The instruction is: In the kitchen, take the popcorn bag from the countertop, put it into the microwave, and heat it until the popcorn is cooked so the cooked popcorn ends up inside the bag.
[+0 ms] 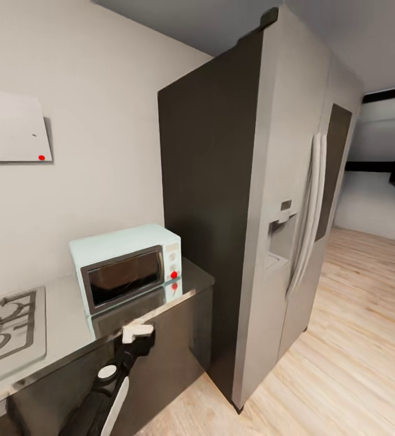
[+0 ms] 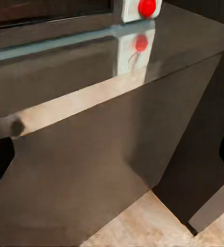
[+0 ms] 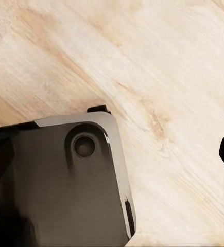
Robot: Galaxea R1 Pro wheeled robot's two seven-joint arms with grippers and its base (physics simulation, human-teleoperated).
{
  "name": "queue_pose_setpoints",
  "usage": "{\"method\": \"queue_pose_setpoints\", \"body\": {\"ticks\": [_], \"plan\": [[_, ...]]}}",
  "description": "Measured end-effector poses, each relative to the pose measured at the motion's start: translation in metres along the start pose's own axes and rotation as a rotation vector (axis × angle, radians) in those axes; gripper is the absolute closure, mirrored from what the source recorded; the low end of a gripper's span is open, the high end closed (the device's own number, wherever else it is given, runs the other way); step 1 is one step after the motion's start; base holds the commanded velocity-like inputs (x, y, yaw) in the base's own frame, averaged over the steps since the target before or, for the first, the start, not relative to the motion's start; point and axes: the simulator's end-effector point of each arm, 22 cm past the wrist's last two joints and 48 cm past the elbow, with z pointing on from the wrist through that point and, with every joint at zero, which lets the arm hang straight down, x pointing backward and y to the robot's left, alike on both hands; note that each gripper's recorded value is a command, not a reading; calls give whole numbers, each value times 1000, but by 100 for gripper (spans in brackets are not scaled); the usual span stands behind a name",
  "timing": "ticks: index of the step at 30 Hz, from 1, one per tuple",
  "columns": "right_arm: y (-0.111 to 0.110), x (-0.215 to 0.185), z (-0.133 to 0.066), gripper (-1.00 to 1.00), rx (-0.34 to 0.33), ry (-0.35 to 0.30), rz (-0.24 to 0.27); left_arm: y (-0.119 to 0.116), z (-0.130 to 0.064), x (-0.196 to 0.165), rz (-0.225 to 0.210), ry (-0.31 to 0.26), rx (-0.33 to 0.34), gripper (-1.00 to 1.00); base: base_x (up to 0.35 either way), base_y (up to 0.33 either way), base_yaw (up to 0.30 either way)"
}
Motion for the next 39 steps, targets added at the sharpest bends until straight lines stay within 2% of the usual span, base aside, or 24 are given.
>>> {"method": "queue_pose_setpoints", "body": {"ticks": [1,4,6,10,12,13,14,15,16,17,19,20,21,22,25,27,28,33,39], "plan": [[0,0,0,-100,0,-1,0,0,1,22,2,38,0,-100,-261,0,0],[0,-1,0,-100,1,-2,0,9,-7,125,15,195,-9,-100,-114,0,0],[-1,-1,0,-100,1,-3,0,26,-35,219,32,371,-27,-100,-24,0,0],[-1,-1,0,-100,2,-4,2,65,-93,318,61,604,-69,-100,-5,0,0],[-1,-1,0,-100,2,-5,2,92,-119,348,78,692,-100,-100,-1,0,0],[-1,-1,0,-100,2,-5,1,121,-146,372,92,794,-134,-100,0,0,0],[-1,-2,0,-100,2,-6,0,132,-161,383,97,855,-147,-100,0,0,0],[-1,-2,0,-100,2,-7,0,140,-189,405,98,959,-158,-100,0,0,0],[-1,-2,0,-100,2,-7,0,142,-201,414,98,999,-162,-100,0,0,0],[-1,-2,0,-100,2,-8,-1,145,-226,430,98,1068,-167,-100,0,0,0],[-2,-3,0,-100,4,-9,-2,151,-307,479,101,1231,-176,-100,0,0,0],[-2,-3,0,-100,4,-10,-2,151,-314,483,102,1245,-177,-100,0,0,0],[-3,-3,0,-100,4,-9,-3,151,-335,493,102,1280,-177,-100,0,0,89],[-3,-3,0,-100,4,-9,-4,148,-369,509,102,1332,-174,-100,0,0,155],[-3,-3,0,-100,4,-9,-5,143,-394,520,100,1375,-168,-100,0,0,224],[-3,-3,0,-100,6,-9,-6,130,-406,527,91,1397,-152,-100,0,0,259],[-4,-3,0,-100,9,-9,-6,126,-409,529,89,1401,-147,-100,0,0,268],[-26,-3,-1,-100,109,-6,-6,110,-417,534,81,1406,-127,-100,0,0,276],[-31,-2,-2,-100,136,-2,-3,108,-416,534,83,1402,-127,-100,0,0,282]]}}
